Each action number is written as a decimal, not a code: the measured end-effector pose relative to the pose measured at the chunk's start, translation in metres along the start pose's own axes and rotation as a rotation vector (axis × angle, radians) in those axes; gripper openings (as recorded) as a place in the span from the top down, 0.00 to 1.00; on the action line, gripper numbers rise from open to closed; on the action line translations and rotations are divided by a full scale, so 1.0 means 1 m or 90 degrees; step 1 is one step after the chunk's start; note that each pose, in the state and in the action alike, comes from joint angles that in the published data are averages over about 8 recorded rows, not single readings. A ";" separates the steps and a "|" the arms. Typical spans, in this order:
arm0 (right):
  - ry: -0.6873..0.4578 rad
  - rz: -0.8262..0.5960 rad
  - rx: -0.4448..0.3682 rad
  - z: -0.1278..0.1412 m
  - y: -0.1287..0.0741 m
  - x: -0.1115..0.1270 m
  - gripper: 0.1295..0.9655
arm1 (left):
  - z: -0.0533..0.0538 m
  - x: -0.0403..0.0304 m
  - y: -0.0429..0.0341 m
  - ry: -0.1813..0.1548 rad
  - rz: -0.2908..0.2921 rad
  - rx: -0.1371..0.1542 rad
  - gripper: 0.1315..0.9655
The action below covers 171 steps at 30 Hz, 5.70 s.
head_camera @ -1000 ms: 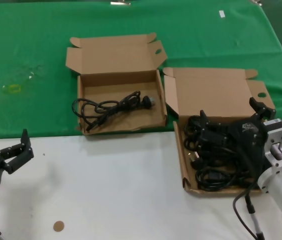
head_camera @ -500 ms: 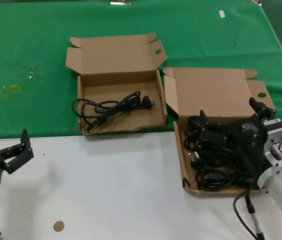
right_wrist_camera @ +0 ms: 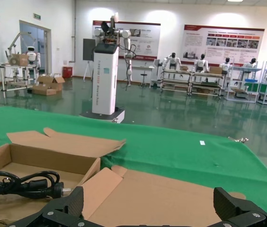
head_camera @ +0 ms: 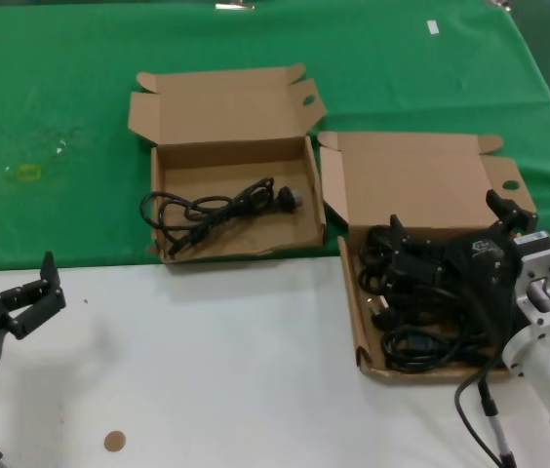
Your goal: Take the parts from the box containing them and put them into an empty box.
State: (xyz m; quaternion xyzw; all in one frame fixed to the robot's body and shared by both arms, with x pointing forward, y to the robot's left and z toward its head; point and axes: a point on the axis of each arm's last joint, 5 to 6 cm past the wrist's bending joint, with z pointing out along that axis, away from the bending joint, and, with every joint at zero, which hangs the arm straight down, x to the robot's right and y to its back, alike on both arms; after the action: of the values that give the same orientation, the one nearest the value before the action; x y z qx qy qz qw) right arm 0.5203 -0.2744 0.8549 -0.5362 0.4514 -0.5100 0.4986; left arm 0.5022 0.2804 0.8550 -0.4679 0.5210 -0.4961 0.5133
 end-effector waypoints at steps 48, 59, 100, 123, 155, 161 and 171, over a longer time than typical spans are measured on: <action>0.000 0.000 0.000 0.000 0.000 0.000 0.00 | 0.000 0.0000 0.0000 0.000 0.000 0.000 0.00; 0.000 0.000 0.000 0.000 0.000 0.000 0.00 | 0.000 0.0000 0.0000 0.000 0.000 0.000 0.00; 0.000 0.000 0.000 0.000 0.000 0.000 0.00 | 0.000 0.0000 0.0000 0.000 0.000 0.000 0.00; 0.000 0.000 0.000 0.000 0.000 0.000 0.00 | 0.000 0.0000 0.0000 0.000 0.000 0.000 0.00; 0.000 0.000 0.000 0.000 0.000 0.000 0.00 | 0.000 0.0000 0.0000 0.000 0.000 0.000 0.00; 0.000 0.000 0.000 0.000 0.000 0.000 0.00 | 0.000 0.0000 0.0000 0.000 0.000 0.000 0.00; 0.000 0.000 0.000 0.000 0.000 0.000 0.00 | 0.000 0.0000 0.0000 0.000 0.000 0.000 0.00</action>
State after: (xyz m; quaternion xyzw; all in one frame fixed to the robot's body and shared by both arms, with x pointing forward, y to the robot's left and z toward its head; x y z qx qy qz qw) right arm 0.5203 -0.2744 0.8549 -0.5362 0.4514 -0.5100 0.4986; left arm 0.5022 0.2804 0.8550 -0.4679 0.5210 -0.4961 0.5133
